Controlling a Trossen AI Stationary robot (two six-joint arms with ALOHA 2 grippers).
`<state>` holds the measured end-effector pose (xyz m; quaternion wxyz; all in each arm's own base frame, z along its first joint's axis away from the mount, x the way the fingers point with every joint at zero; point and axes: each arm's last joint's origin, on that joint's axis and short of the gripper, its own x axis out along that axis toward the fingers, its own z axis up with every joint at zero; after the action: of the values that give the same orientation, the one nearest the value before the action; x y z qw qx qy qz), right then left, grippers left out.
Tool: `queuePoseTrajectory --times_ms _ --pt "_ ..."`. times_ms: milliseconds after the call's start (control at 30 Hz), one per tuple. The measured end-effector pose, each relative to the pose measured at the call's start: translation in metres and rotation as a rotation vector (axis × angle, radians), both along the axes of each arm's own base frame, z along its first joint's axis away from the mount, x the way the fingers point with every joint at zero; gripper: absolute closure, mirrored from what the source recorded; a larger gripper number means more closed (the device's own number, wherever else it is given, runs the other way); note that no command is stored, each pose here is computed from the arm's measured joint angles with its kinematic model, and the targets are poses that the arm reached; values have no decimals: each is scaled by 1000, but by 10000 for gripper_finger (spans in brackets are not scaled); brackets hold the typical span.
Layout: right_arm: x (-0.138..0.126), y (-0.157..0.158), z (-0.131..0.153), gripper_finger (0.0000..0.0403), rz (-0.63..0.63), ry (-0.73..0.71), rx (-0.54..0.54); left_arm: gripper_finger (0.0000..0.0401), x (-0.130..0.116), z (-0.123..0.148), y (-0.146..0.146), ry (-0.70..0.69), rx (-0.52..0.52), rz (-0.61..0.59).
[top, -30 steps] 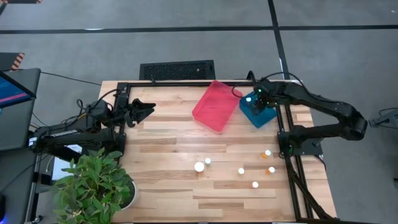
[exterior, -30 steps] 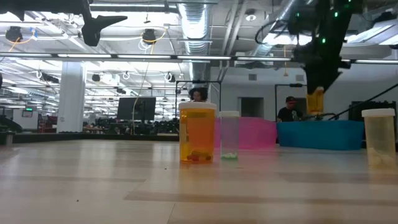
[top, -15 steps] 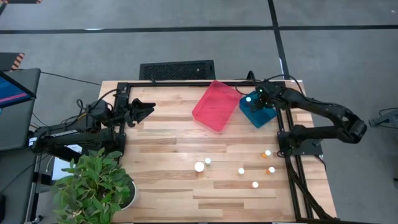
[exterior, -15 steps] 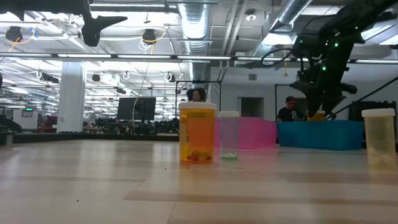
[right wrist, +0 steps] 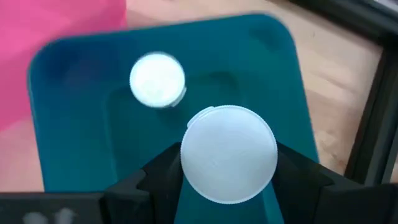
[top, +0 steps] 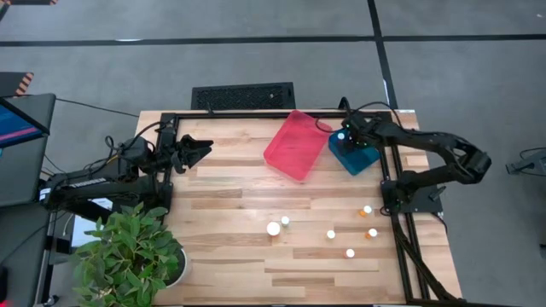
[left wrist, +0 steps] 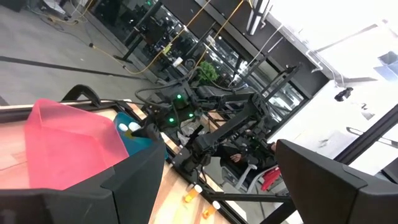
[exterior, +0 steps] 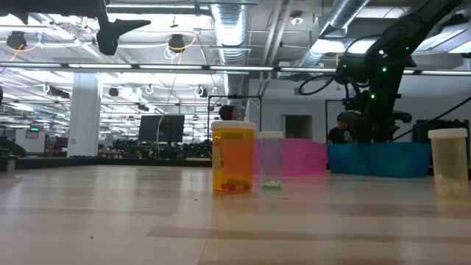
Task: Pick and place medicine bottles into bin by pill shape (circle, oval)
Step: Put the top large orange capsule bottle into the blue bin
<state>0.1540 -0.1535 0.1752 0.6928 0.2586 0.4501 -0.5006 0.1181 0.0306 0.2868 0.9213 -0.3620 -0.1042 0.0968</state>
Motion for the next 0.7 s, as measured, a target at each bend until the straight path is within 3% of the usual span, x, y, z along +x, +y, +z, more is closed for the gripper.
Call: queuePoseTrajectory --times_ms 300,700 --pt "1 -2 0 170 -1 -5 -16 101 0 0 0 -1 -1 0" --pt "-2 2 11 98 9 -47 -52 101 0 0 0 -1 -3 0"
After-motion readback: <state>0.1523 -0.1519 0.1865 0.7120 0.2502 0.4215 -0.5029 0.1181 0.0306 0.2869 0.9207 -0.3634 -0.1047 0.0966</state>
